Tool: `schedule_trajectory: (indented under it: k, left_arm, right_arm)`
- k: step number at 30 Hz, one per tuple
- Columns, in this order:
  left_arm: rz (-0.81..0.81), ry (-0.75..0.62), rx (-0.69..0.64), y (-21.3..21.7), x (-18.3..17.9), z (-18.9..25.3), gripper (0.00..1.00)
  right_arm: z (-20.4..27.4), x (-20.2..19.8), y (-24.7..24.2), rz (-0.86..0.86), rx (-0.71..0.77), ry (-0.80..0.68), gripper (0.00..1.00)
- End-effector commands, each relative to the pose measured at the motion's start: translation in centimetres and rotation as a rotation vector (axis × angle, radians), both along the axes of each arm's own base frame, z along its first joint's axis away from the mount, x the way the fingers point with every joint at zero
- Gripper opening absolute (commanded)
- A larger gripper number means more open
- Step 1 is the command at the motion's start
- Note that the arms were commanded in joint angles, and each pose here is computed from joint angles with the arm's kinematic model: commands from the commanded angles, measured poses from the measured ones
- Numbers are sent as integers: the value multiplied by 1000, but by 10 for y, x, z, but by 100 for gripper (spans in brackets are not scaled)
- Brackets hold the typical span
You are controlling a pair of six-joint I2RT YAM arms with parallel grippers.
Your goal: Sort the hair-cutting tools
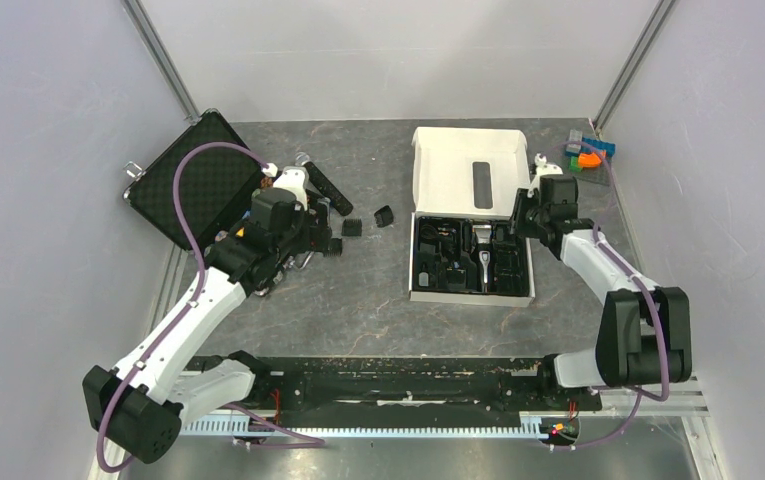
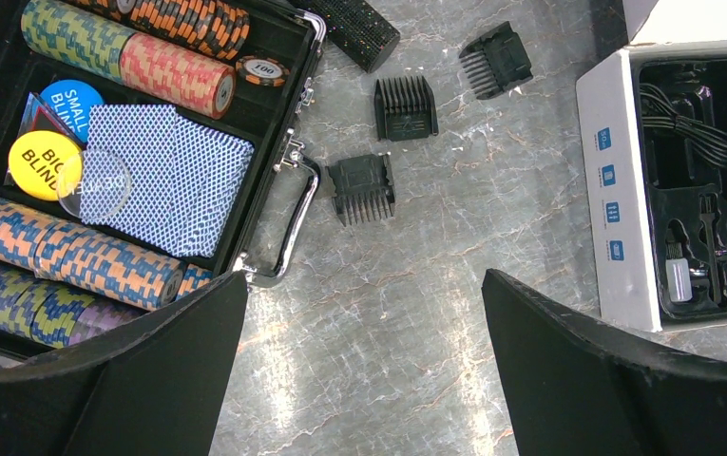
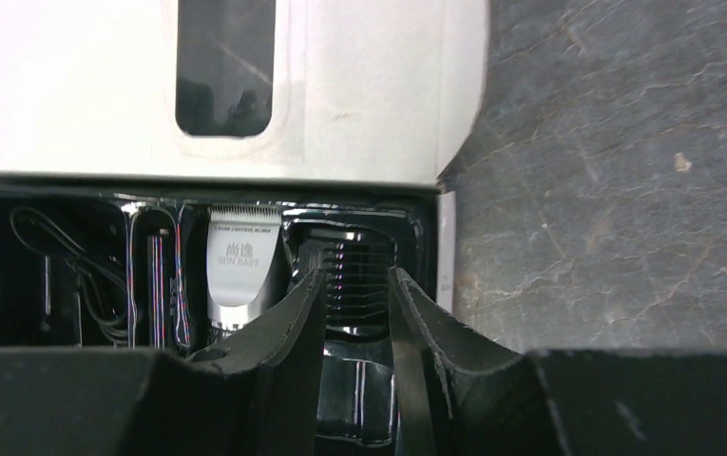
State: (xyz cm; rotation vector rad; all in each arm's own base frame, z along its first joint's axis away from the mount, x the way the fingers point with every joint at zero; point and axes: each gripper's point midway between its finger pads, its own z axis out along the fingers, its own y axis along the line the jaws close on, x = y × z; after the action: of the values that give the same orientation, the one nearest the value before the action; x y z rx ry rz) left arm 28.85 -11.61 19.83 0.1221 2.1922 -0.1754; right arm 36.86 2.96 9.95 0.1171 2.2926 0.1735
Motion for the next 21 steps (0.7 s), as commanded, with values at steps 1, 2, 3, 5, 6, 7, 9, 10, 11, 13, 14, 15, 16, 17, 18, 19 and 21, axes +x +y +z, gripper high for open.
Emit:
schedule_trajectory:
  k: [1,2,3,5,6,7,9,10,11,13,14,15,16,17,18,19,21]
  left_arm:
    - [26,-14,-54,-4,3,5,100]
    - [27,-16,-54,-3,3,6,100]
    - [27,-15,-54,-3,3,6,100]
    - [29,-15,-52,-3,3,5,100]
    - [31,-14,-49,-2,3,5,100]
    - [32,-13,-49,-2,3,5,100]
    - [32,-13,-47,-2,3,4,100]
    - [31,-11,-45,-2,4,4,100]
    - [32,-9,-46,-2,4,3,100]
    - [33,-8,-45,-2,4,3,100]
    - [32,-5,-44,-3,4,2,100]
    - [30,-4,-45,-3,5,2,100]
    - [29,-3,-44,-3,5,2,100]
    - [28,0,-43,-3,4,1,100]
    - [29,5,-41,-3,5,0,100]
    - [29,8,-39,-3,5,-1,100]
    - [26,16,-37,-4,5,-3,100]
  right_arm:
    - [-2,4,3,26,-59,32,33]
    - [-5,4,5,34,-57,40,33]
    - [-7,4,8,41,-56,46,32]
    - [-12,4,12,49,-59,63,32]
    - [-15,4,11,45,-66,71,32]
    - [-18,4,11,44,-70,80,32]
    - [-24,2,8,30,-87,98,31]
    - [-26,3,8,28,-89,101,31]
    - [-27,2,8,31,-90,106,31]
    - [-30,2,8,35,-92,114,30]
    - [-32,2,7,35,-95,119,30]
    - [-33,2,8,37,-97,122,30]
    - [-34,2,7,37,-97,125,30]
    - [-35,2,7,37,-100,127,30]
    - [-35,3,7,36,-101,127,30]
    - [-36,3,6,34,-104,131,30]
    - [-36,4,3,25,-116,139,29]
